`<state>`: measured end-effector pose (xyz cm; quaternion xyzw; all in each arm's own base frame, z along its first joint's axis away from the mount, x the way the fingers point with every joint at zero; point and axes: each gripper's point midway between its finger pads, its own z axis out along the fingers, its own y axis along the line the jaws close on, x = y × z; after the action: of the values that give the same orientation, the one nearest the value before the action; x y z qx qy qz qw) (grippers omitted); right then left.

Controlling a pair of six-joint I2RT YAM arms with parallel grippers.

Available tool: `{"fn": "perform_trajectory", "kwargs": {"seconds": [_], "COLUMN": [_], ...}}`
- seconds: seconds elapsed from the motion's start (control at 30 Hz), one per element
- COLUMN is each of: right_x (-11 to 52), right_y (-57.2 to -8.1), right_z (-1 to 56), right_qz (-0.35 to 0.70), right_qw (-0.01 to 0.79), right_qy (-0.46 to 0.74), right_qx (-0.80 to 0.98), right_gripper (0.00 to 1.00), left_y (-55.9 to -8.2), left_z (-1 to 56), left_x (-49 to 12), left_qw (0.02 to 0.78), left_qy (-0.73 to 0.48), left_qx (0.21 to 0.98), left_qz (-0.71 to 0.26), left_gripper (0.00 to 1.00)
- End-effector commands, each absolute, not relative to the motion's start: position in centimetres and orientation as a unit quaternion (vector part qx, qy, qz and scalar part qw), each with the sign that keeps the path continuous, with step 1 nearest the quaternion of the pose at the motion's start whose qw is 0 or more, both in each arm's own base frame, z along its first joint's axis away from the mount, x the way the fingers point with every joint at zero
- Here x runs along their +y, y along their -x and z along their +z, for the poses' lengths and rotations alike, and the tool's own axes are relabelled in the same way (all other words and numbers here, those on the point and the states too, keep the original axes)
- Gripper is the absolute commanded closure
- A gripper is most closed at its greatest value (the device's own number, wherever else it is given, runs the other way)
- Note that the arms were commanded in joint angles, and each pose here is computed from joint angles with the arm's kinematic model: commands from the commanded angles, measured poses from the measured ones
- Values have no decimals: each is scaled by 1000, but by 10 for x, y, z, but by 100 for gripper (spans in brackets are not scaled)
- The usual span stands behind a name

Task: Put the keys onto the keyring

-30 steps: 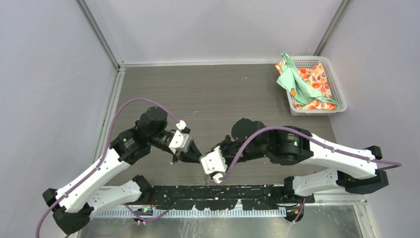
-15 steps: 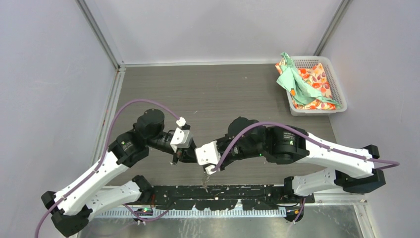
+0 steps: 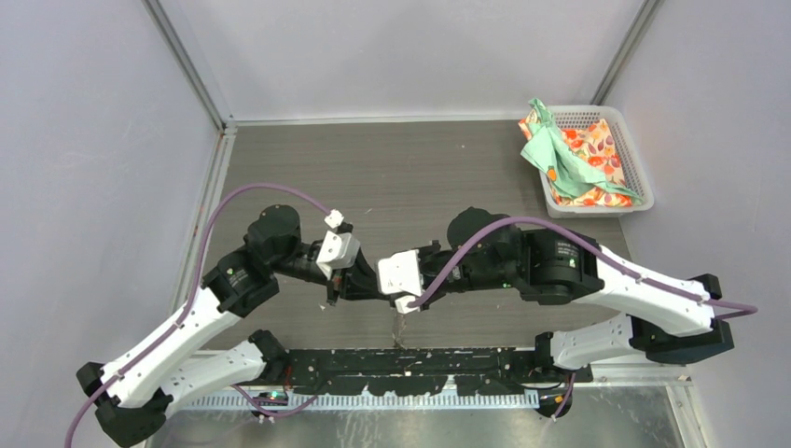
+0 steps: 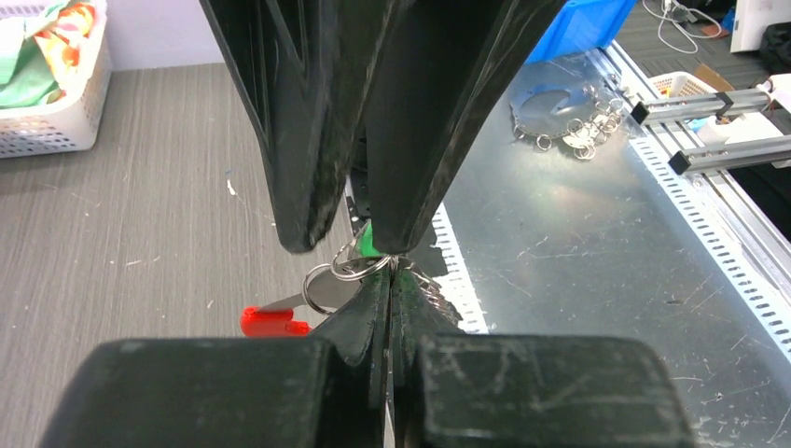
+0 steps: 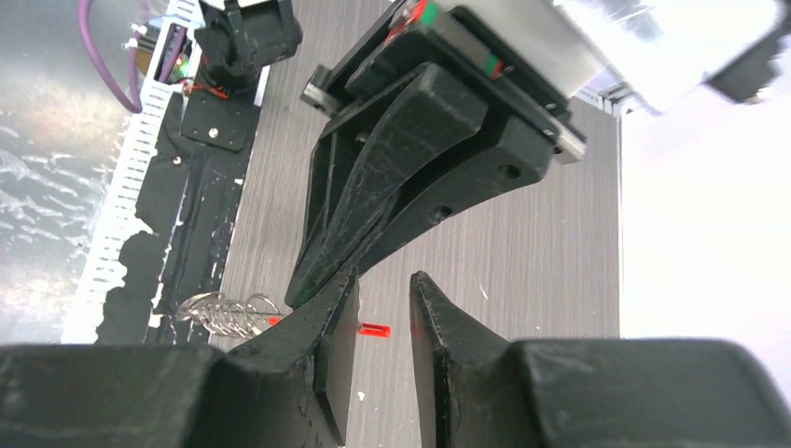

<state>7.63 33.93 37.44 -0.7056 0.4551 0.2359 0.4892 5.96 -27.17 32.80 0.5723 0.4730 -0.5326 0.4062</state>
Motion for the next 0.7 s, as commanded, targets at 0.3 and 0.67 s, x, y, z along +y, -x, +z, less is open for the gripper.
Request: {"fn": "perform_trajectory", "kwargs": {"seconds": [0.3,0.67], "right_x": [331,297], "right_y": [-95,-77], "right_z": [414,493], "right_qz": [209,373], "right_qw": [518,533], "right_qy": [661,483], "right_qx": [502,586], "right_gripper": [63,51], "left_y": [-62,-111], "left_z": [362,397], "left_x": [-273,-270], "left_qw": [463,531], "left_qy": [-541,-364], "left_qx": [444,543], "left_qz": [-545,-539], "left_gripper": [100,100]}}
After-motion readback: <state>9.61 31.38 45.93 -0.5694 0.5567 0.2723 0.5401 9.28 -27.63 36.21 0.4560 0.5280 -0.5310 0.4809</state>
